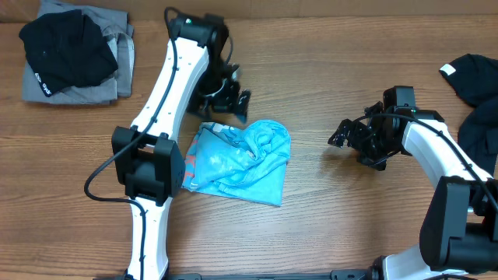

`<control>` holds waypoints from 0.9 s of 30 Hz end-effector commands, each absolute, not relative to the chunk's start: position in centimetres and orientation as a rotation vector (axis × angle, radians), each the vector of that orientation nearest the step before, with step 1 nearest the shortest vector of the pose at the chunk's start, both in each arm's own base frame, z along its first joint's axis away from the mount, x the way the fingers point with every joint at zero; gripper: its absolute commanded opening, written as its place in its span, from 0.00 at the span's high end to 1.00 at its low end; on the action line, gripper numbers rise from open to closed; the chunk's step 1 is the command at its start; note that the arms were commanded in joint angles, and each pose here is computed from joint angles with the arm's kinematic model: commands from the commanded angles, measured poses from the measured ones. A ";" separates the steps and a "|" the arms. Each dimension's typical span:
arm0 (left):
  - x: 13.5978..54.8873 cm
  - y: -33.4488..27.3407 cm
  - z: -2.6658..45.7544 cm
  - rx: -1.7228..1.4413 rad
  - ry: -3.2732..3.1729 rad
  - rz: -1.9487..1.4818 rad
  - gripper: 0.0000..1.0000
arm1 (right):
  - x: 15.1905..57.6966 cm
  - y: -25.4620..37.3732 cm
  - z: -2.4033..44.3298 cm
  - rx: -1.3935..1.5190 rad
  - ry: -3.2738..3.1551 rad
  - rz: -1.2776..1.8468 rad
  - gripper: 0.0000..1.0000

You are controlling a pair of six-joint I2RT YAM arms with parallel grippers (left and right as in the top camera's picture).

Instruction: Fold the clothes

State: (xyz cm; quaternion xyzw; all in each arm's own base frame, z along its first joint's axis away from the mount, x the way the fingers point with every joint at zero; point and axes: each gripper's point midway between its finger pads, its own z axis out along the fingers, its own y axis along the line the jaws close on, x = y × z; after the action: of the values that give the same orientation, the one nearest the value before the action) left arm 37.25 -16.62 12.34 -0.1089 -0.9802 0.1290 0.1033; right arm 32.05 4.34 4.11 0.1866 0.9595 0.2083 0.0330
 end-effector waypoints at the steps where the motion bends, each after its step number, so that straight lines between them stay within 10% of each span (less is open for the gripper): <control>1: 36.4 -13.1 10.7 -0.278 -2.862 0.181 0.02 | 31.6 4.5 3.9 0.584 2.968 0.649 0.00; 27: 34.0 -15.0 5.3 -0.360 -2.703 0.596 0.08 | 31.8 4.5 3.9 0.582 2.963 0.650 0.00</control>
State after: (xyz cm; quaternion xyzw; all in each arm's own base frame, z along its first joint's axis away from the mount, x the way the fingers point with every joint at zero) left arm 34.12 -13.87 4.58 -0.1021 -0.9595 0.1864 0.1851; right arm 31.88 4.35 4.08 0.1875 0.9596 0.2077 0.0295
